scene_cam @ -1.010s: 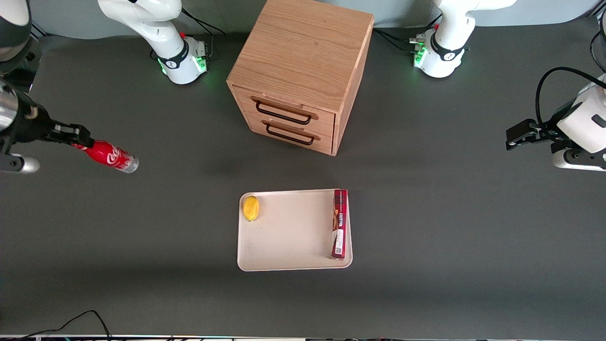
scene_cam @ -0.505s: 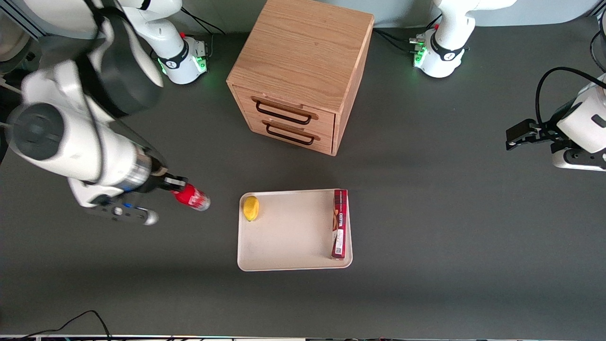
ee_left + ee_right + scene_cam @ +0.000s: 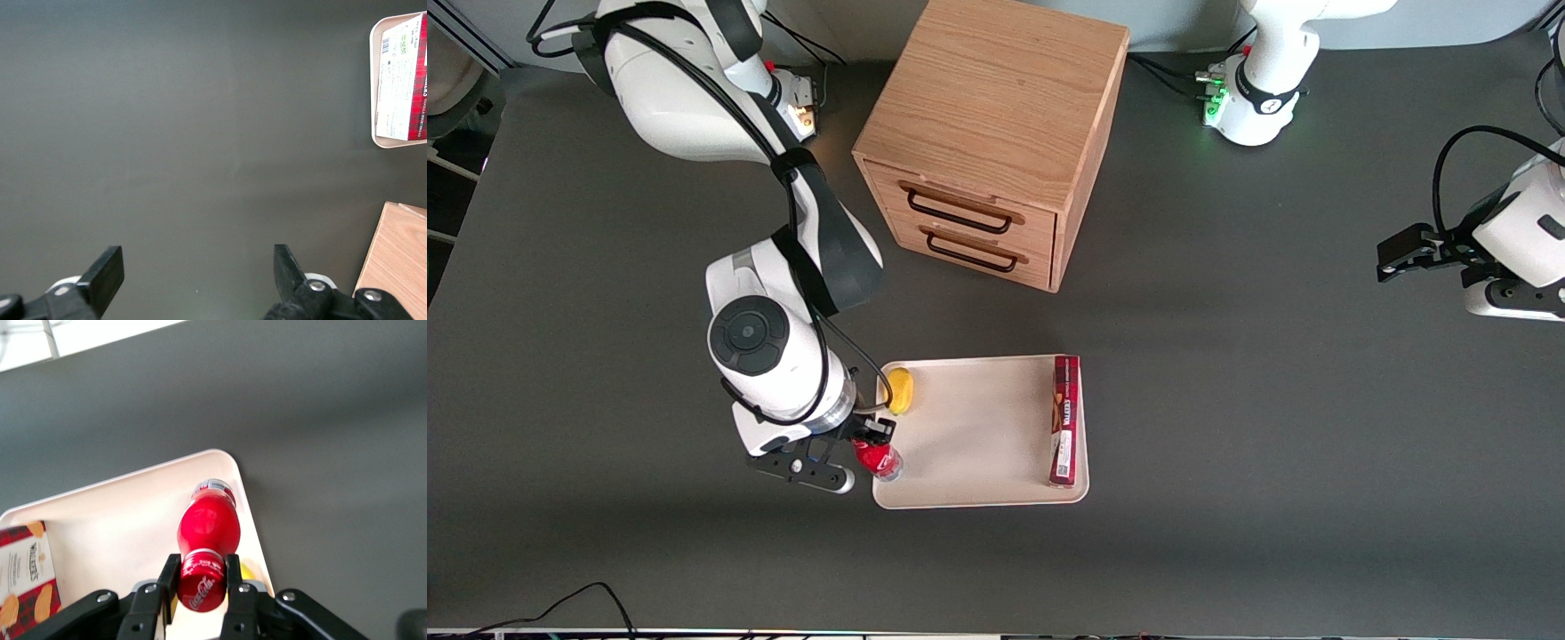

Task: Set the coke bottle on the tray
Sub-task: 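Carry the bottle to the cream tray and lower it beside the lemon, then open the right gripper and withdraw it from the tray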

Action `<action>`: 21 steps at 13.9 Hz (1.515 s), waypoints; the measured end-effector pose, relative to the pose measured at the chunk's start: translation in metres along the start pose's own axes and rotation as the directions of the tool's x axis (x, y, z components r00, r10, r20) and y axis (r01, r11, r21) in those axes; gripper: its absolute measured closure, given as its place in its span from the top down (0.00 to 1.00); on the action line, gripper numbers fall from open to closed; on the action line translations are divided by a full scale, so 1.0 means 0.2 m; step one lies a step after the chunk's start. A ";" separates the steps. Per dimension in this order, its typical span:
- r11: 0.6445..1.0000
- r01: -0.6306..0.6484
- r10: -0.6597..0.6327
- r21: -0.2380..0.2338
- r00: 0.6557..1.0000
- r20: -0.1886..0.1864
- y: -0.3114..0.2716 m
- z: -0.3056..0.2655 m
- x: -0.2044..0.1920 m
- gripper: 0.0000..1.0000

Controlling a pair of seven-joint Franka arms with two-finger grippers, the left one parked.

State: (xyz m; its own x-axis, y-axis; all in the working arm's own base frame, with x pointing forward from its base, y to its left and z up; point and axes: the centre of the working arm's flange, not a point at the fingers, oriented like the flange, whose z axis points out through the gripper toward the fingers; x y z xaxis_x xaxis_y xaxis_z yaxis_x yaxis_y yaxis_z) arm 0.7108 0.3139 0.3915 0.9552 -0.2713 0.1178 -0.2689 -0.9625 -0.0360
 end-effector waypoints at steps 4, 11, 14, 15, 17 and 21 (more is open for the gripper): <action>1.000 -0.011 0.011 0.015 1.000 -0.017 -0.02 0.14 0.01 0.31; 1.000 -0.013 0.013 -0.003 1.000 0.005 -0.04 0.28 -0.01 0.46; 1.000 -0.017 0.017 -0.017 1.000 0.020 -0.03 0.25 -0.01 0.80; 0.999 -0.020 0.022 -0.031 0.999 0.035 -0.01 0.21 -0.01 0.89; 0.997 -0.036 0.042 -0.071 0.996 0.081 0.08 0.04 0.00 1.00; 0.997 0.002 0.012 -0.078 0.985 0.170 0.47 -0.41 -0.03 1.00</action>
State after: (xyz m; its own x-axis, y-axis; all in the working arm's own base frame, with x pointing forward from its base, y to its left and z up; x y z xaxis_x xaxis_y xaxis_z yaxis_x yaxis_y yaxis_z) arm 0.6701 0.2255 0.4692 0.9591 -0.2779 -0.0534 -0.2760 -0.9603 0.0415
